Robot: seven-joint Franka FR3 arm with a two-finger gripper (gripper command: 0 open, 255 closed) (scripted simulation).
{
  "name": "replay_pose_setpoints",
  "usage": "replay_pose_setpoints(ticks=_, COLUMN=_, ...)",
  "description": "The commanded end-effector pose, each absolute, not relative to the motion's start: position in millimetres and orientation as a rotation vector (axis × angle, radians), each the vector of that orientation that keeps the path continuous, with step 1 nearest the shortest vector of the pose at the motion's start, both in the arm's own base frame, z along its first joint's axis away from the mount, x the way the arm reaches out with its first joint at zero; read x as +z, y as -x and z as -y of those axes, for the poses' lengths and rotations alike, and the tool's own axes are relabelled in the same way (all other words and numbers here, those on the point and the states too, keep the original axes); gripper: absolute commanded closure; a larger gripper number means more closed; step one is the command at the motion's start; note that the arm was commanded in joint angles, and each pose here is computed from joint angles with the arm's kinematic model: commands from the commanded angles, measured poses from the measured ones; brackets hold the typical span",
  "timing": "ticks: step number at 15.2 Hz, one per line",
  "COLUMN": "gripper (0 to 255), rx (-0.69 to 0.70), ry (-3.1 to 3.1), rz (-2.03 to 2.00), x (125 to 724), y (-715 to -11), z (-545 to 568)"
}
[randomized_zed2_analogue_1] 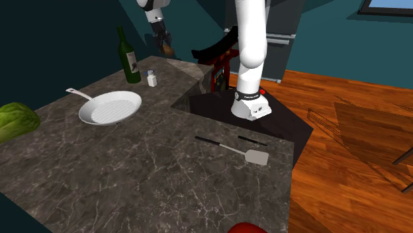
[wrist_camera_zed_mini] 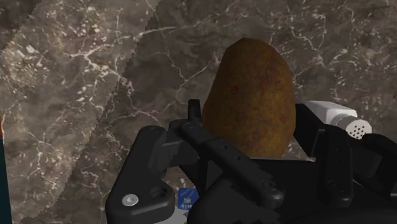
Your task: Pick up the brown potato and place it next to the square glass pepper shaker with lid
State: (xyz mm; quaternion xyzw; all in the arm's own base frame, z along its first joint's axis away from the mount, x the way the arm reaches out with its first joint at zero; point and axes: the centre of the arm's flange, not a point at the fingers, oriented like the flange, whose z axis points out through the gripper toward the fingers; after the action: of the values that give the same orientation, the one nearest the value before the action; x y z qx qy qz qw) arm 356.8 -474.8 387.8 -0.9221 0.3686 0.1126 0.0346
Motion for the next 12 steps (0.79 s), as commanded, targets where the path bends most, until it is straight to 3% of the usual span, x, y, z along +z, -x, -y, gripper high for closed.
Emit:
replay_pose_setpoints(ticks=1, gripper=255, rx=0.346, ry=2.835, rz=-1.133, x=377.1, y=-357.3, z=475.0)
replay_pose_setpoints(ticks=12, gripper=255, rx=0.346, ry=2.835, rz=-1.133, x=319.0, y=-357.3, z=475.0)
